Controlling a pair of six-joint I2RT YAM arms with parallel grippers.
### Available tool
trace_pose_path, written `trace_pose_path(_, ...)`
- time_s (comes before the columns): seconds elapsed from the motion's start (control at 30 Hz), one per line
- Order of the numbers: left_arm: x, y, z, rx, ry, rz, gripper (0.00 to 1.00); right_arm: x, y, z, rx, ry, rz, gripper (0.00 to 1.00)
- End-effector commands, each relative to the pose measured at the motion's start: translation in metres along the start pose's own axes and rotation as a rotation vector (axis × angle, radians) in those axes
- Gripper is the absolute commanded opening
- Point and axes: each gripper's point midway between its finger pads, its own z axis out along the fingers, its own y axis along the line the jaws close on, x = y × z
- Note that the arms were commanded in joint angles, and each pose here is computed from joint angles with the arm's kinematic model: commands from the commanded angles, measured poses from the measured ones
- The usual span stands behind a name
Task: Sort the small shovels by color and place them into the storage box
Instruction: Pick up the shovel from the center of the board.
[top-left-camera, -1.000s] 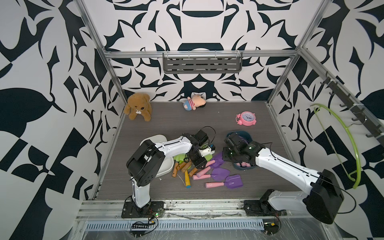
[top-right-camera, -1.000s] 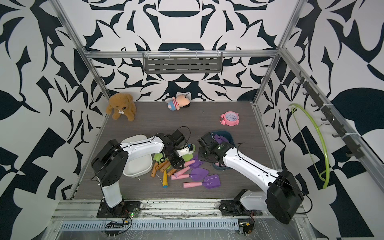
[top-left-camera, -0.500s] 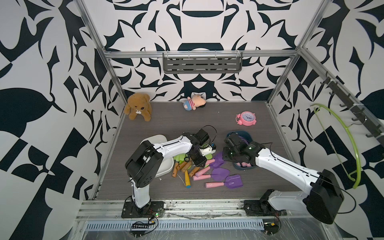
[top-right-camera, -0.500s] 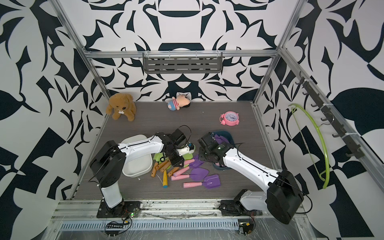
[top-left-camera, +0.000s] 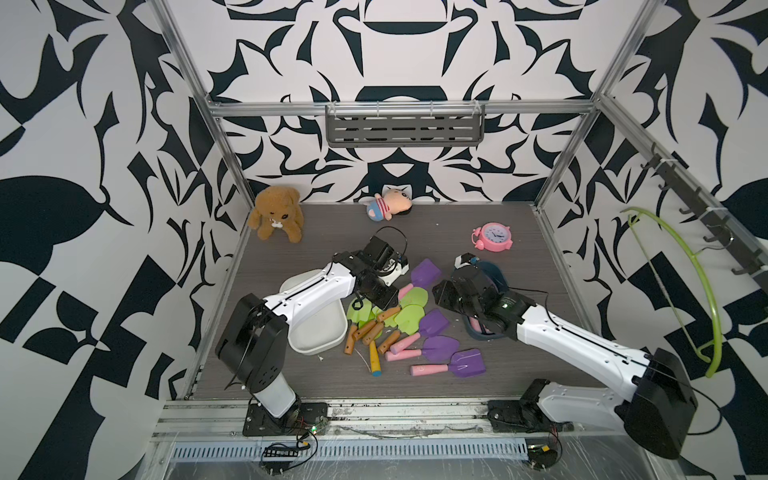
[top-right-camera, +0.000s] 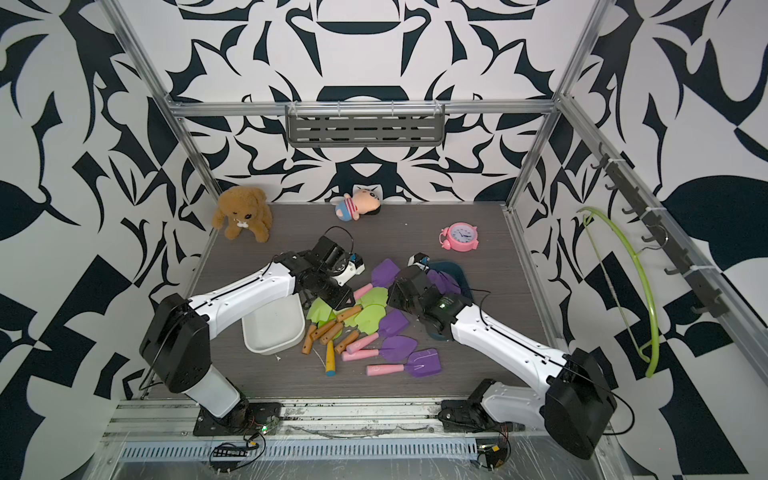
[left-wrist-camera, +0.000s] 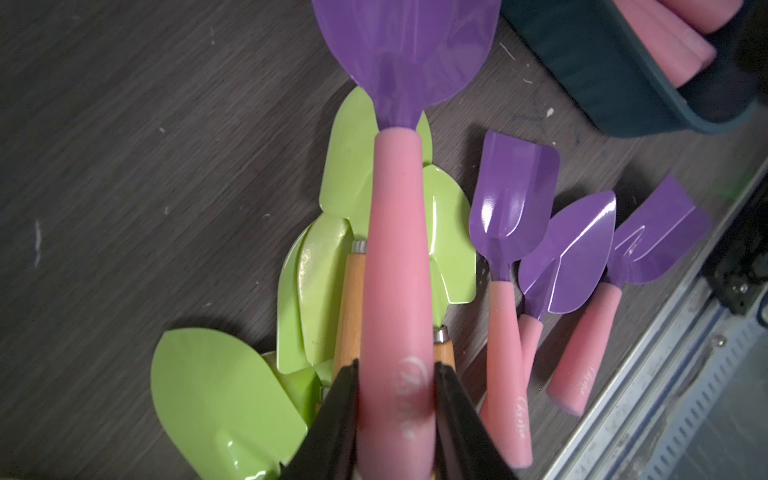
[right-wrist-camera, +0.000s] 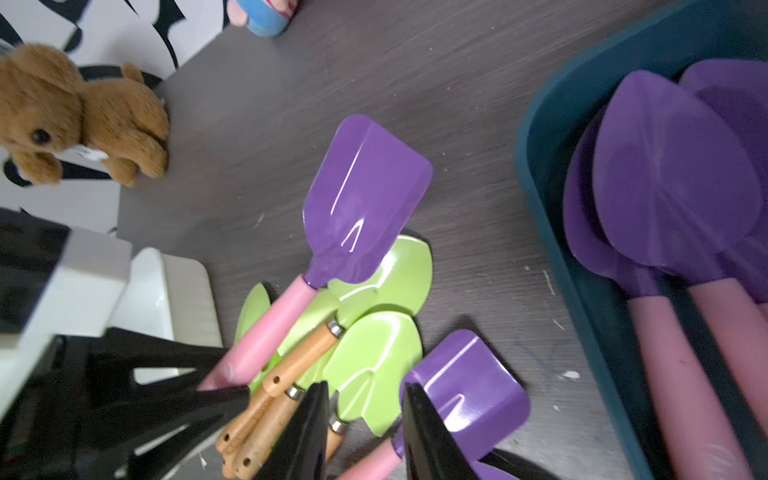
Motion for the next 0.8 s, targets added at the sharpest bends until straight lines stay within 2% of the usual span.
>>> trace_pose_path(0.0, -0.011, 0.001, -0.013, -0.032, -0.067, -0.129, 0.0, -0.021, 0.024, 0.006, -0.094, -0.116, 0.159, 0.37)
trace_pose_path(0.4, -0.016, -0.018, -0.029, 0.072, -0.107, -0.177, 0.0, -0.001, 0.053, 0.045, -0.13, -0.076, 0.309, 0.41)
trace_pose_path(0.6, -0.015, -0.018, -0.03, 0.083, -0.116, -0.177, 0.0, -0.002, 0.065, 0.047, -0.153, -0.087, 0.316, 0.42)
trace_pose_path(0.77, -0.014, -0.013, -0.03, 0.069, -0.118, -0.193, 0.0, -0.003, 0.057, 0.04, -0.128, -0.113, 0.32, 0.42)
